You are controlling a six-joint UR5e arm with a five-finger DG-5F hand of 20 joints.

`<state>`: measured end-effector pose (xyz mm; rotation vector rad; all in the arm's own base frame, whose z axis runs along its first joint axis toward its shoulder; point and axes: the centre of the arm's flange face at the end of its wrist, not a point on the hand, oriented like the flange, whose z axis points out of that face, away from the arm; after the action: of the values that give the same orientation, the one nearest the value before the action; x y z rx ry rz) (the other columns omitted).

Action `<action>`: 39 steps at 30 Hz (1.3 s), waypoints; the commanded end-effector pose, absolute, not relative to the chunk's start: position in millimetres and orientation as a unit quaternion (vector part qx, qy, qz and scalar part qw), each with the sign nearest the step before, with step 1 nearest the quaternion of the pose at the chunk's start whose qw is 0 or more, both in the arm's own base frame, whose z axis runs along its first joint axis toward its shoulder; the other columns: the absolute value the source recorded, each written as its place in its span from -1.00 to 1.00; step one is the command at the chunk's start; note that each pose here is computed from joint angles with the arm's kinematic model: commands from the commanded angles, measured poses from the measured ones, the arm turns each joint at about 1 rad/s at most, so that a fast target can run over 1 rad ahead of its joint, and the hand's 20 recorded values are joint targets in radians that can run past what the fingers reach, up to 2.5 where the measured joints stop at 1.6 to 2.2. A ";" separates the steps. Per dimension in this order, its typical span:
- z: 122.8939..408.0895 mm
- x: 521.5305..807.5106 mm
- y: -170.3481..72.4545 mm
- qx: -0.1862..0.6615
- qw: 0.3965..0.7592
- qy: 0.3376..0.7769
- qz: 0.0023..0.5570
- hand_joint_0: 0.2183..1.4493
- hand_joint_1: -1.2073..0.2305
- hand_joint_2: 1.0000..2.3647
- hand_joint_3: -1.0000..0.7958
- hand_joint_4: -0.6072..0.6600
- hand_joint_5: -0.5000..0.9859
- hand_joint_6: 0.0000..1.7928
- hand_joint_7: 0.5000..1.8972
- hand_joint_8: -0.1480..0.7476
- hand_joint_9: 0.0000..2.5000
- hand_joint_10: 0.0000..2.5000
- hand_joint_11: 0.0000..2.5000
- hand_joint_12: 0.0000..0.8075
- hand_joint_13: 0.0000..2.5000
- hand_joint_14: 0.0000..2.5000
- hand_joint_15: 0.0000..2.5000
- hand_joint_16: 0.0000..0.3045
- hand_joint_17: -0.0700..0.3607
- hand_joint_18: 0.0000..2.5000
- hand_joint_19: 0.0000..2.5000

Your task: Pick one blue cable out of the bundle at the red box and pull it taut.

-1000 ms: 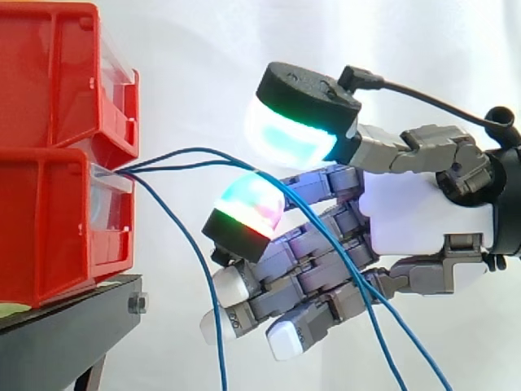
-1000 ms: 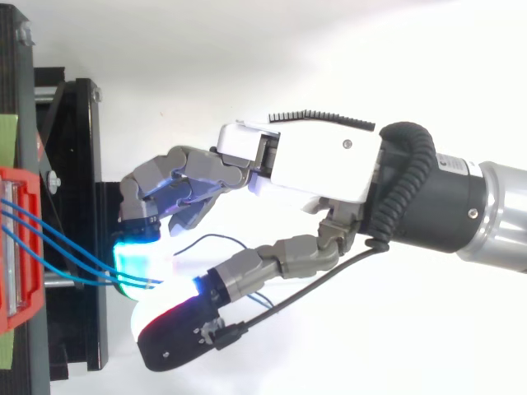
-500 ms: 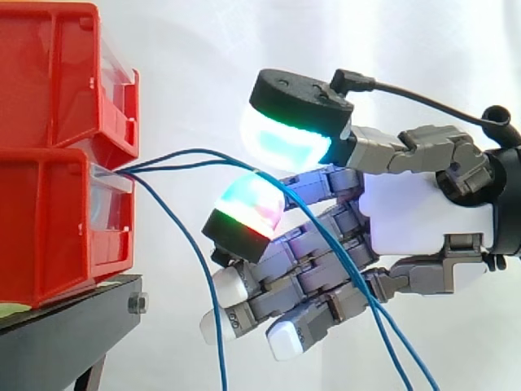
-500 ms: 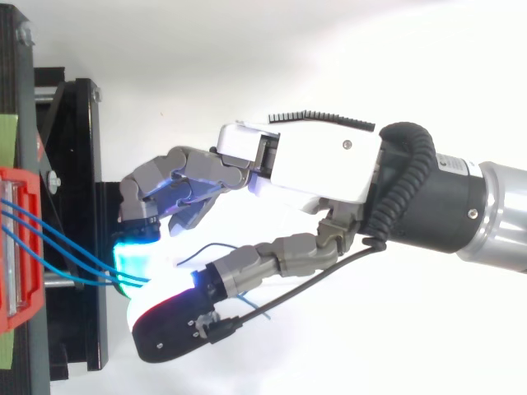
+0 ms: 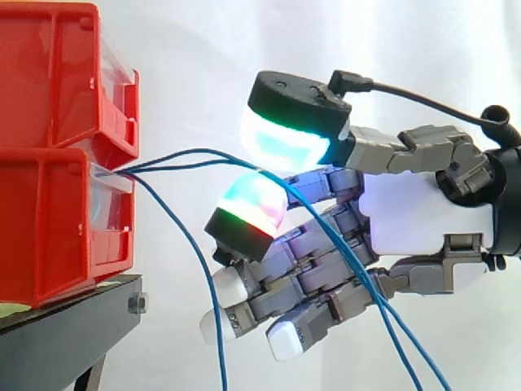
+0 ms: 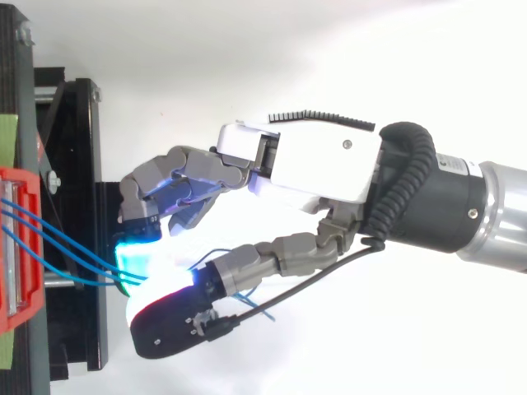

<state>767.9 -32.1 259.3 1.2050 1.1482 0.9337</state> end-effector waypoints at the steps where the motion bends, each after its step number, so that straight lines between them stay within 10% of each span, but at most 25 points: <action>1: 259.4 767.9 -32.1 0.515 0.578 0.491 0.399 -0.38 -0.27 -0.98 -0.29 0.31 -0.59 -0.11 0.07 0.15 -0.51 -0.99 -0.46 0.09 -0.58 -1.00 -0.82 -0.61 -0.06 -0.45 -0.61; 26: 259.6 768.1 -31.9 0.515 0.578 0.491 0.400 -0.35 -0.53 -1.00 -0.44 0.19 -0.65 -0.06 0.03 0.08 -0.56 -0.99 -0.44 0.05 -0.58 -0.99 -0.82 -0.62 -0.08 -0.43 -0.66; 39: 259.6 768.1 -31.9 0.514 0.579 0.491 0.400 -0.51 -0.11 -1.00 -0.44 0.26 -0.63 -0.08 0.00 0.17 -0.53 -0.99 -0.45 0.14 -0.57 -1.00 -0.81 -0.59 -0.02 -0.42 -0.62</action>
<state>768.1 -32.0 259.5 1.2030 1.1486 0.9342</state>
